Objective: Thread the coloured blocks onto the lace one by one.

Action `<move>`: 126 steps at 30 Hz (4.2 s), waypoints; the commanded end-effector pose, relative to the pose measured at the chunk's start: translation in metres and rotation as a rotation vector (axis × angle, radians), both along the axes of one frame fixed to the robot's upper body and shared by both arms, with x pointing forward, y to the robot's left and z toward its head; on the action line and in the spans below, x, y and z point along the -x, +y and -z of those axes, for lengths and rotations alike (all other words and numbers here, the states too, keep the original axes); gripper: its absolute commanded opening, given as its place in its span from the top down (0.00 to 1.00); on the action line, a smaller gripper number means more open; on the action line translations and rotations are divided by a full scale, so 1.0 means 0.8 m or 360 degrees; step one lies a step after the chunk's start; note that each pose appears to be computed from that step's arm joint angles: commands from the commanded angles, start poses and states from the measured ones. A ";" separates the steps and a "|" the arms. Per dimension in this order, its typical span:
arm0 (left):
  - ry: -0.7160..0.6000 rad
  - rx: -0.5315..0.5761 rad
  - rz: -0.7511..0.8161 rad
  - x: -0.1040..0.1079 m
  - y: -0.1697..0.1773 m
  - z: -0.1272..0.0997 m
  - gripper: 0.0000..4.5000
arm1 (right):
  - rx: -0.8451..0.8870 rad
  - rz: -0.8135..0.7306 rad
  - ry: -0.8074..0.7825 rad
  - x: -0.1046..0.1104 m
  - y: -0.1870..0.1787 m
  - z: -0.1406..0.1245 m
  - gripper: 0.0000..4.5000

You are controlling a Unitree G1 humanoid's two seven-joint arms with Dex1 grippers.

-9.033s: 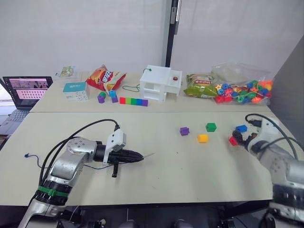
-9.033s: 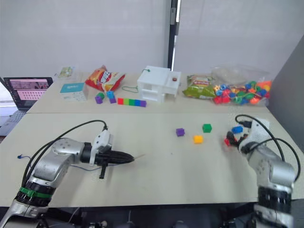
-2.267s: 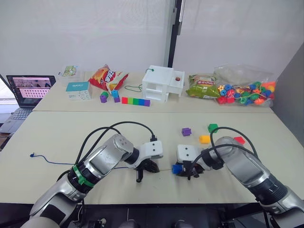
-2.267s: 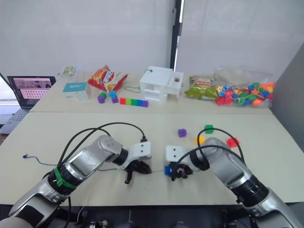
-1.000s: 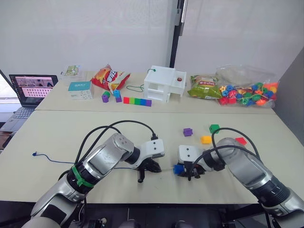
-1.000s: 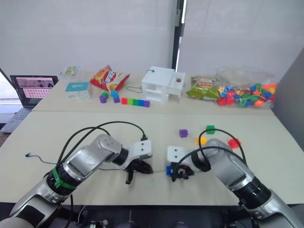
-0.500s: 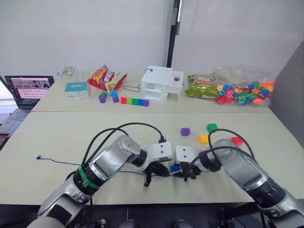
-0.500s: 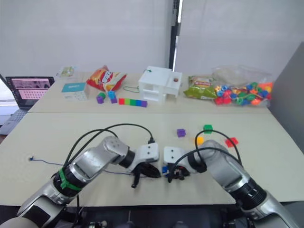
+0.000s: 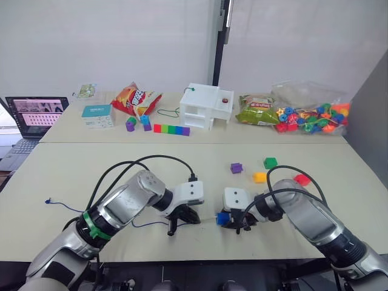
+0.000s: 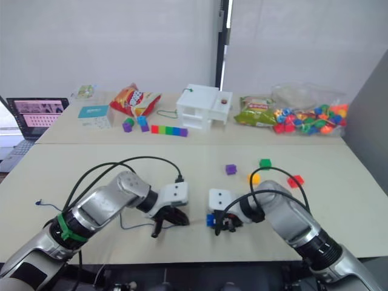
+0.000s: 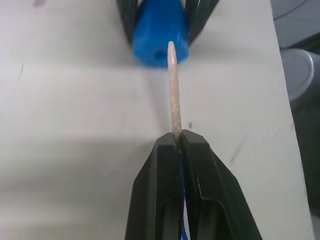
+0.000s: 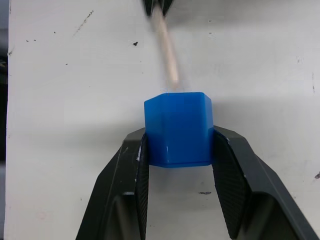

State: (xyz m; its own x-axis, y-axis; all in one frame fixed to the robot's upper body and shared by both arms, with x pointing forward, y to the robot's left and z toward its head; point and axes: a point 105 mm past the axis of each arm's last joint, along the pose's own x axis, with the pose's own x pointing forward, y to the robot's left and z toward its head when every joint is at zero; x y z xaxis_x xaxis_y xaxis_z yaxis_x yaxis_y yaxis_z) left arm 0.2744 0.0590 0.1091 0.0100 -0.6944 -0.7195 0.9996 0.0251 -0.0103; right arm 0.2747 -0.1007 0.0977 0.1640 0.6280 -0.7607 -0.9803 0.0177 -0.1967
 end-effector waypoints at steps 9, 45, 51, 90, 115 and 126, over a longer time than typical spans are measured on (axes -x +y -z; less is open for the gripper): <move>0.0076 -0.0180 0.0026 -0.004 -0.007 -0.015 1.00 | 0.0015 -0.0147 0.0063 0.012 0.004 0.007 0.71; 0.0121 -0.0167 0.0049 -0.004 -0.050 -0.015 1.00 | -0.0028 -0.0177 0.0057 0.018 0.017 0.003 0.71; 0.0122 -0.0011 0.0052 0.000 -0.079 -0.025 1.00 | -0.0029 -0.0166 0.0059 0.019 0.017 0.004 0.71; -0.0223 0.0356 0.0053 -0.003 -0.005 0.042 0.75 | -0.0043 -0.0062 0.0071 0.014 0.007 0.009 0.71; -0.0211 0.0461 0.0145 0.001 -0.043 0.009 0.65 | -0.0138 0.0031 -0.0011 0.007 0.010 -0.002 0.40; -0.0355 0.0376 0.0121 -0.013 -0.073 0.020 0.07 | -0.0195 0.0199 -0.0056 0.011 -0.044 -0.023 0.00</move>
State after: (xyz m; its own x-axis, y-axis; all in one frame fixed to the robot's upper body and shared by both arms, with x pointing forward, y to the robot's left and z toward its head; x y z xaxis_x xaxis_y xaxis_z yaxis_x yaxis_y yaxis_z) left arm 0.2814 0.0090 0.0903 0.0636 -0.8458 -0.5297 0.9866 -0.0268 0.1612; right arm 0.2639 -0.1340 0.1072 0.2426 0.6744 -0.6974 -0.9701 0.1688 -0.1743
